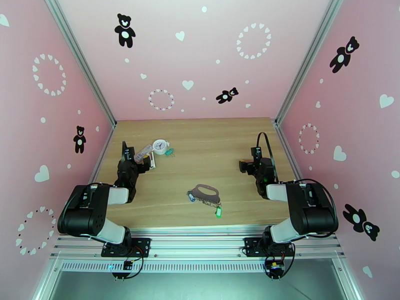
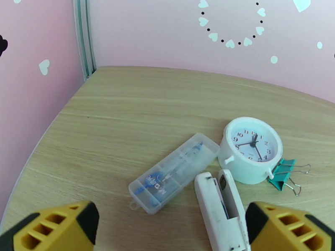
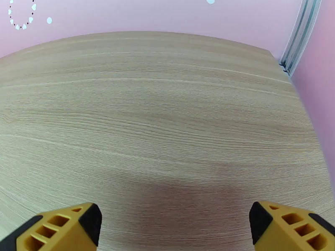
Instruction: Remove the keys from the keyring
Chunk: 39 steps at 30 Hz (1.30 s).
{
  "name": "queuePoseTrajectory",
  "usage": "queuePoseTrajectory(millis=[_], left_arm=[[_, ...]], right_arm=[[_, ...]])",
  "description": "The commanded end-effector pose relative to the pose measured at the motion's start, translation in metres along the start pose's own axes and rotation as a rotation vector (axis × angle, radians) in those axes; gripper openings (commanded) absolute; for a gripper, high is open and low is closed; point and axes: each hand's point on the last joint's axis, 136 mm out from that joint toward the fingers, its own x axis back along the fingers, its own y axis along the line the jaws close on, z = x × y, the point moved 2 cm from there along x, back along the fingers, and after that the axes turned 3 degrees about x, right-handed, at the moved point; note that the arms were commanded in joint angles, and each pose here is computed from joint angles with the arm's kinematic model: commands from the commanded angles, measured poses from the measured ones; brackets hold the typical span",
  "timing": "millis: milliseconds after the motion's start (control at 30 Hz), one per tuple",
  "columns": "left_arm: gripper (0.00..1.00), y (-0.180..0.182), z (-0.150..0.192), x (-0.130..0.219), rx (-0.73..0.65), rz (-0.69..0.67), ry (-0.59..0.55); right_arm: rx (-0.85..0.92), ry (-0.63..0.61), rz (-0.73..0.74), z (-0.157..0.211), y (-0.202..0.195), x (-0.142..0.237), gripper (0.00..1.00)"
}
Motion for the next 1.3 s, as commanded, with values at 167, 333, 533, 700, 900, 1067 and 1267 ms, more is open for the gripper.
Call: queuePoseTrajectory(millis=[167,333,533,700,900,1067,1267], left_arm=[[0.99,0.0,-0.007,-0.002,-0.009,0.007,-0.011],[0.98,0.0,-0.007,-0.002,-0.009,0.007,-0.012],[0.99,0.0,-0.008,-0.002,-0.009,0.006,-0.013],[0.98,0.0,-0.007,-0.002,-0.009,0.006,-0.011],[0.98,-0.006,-0.012,0.001,-0.025,0.037,0.02],[0.99,-0.009,-0.045,0.023,0.0,0.039,0.02],[0.99,-0.02,-0.089,0.058,0.129,0.107,-0.026]], right_arm=[[0.001,-0.026,0.001,-0.009,-0.001,-0.002,0.99],[0.0,-0.026,0.001,-0.009,-0.001,-0.002,0.99],[0.0,-0.025,0.0,-0.009,0.0,-0.002,0.99],[0.002,-0.028,0.001,-0.009,0.0,-0.001,0.99],[-0.006,-0.029,0.022,-0.012,-0.004,0.0,0.99],[-0.059,-0.021,0.146,-0.029,-0.025,0.018,0.99],[-0.155,-0.054,0.235,-0.058,-0.043,0.057,0.99]])
